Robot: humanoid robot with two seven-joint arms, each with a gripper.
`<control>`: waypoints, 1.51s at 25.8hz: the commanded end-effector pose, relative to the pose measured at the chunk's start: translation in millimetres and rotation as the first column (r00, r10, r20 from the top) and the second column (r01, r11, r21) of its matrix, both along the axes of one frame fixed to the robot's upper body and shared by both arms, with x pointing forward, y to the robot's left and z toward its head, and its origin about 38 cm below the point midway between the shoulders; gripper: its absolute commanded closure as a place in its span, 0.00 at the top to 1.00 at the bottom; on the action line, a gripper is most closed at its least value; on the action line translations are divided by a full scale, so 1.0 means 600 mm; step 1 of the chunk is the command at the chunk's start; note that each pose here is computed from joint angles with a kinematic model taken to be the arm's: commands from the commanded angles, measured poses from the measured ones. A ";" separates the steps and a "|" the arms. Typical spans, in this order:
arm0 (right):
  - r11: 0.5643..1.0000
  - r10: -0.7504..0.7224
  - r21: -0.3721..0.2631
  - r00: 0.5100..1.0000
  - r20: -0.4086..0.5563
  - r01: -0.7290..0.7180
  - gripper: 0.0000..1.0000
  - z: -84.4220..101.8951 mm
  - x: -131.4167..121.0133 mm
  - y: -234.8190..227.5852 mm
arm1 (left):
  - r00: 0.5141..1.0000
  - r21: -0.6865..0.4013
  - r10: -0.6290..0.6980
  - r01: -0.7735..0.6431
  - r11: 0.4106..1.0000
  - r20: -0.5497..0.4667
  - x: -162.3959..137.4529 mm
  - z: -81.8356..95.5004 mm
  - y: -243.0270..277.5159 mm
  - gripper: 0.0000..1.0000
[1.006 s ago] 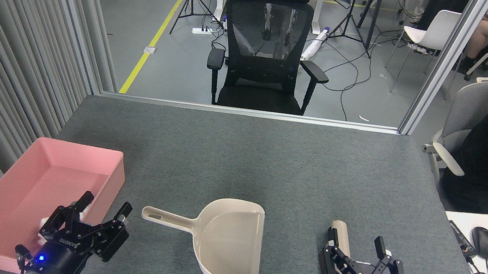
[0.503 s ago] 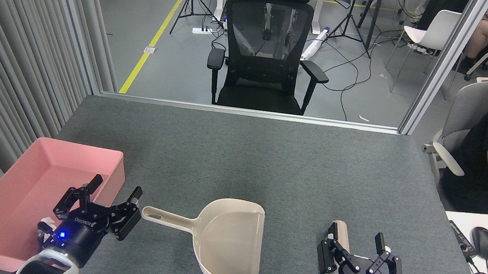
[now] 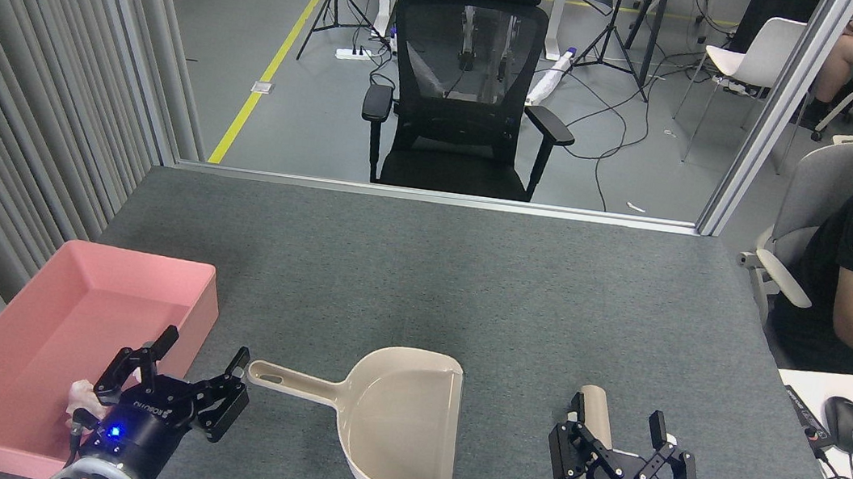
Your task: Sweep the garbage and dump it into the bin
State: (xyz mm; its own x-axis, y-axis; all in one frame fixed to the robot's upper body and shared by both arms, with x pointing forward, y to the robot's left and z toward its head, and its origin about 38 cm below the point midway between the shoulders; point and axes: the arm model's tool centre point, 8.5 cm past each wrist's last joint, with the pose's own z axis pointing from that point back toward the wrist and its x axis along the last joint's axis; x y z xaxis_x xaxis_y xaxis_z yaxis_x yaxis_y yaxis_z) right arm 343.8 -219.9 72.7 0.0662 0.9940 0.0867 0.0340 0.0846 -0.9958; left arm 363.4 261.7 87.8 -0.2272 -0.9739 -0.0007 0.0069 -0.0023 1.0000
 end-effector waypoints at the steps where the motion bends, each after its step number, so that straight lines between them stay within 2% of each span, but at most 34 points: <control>1: 1.000 0.011 0.005 1.000 0.000 -0.011 0.98 0.000 0.000 0.008 | 1.000 0.003 0.028 -0.028 1.000 -0.012 -0.003 0.003 0.004 0.99; 6: 0.999 0.040 0.008 0.999 -0.004 -0.040 0.98 -0.001 -0.001 0.025 | 0.998 0.003 0.042 -0.042 0.999 -0.044 -0.008 -0.005 0.003 0.99; 9: 0.999 0.043 0.010 0.999 -0.003 -0.043 0.98 -0.001 -0.001 0.029 | 0.998 -0.026 0.053 -0.054 0.998 -0.037 -0.007 -0.002 -0.009 0.99; 22: 0.999 0.046 0.023 0.999 0.000 -0.046 0.98 0.001 -0.005 0.036 | 0.999 -0.024 0.042 -0.043 0.999 -0.028 -0.005 0.000 -0.012 0.99; 33: 0.991 0.133 0.030 0.991 -0.002 -0.133 0.98 -0.002 -0.012 0.075 | 0.998 -0.021 0.050 -0.051 0.998 -0.037 -0.005 -0.003 -0.008 0.99; 39: 0.990 0.135 0.026 0.991 -0.004 -0.135 0.98 -0.003 -0.012 0.072 | 0.998 -0.023 0.049 -0.050 0.999 -0.037 -0.005 -0.003 -0.009 0.99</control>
State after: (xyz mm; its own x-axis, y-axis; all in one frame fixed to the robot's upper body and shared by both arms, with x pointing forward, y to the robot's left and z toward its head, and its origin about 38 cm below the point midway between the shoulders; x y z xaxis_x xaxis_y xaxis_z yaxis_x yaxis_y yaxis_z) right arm 336.9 -176.4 71.4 -0.0642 0.9913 0.1146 0.0147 0.1157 -0.9932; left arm 360.5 256.6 86.4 -0.1771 -0.9838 0.0286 0.0412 0.0216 0.9989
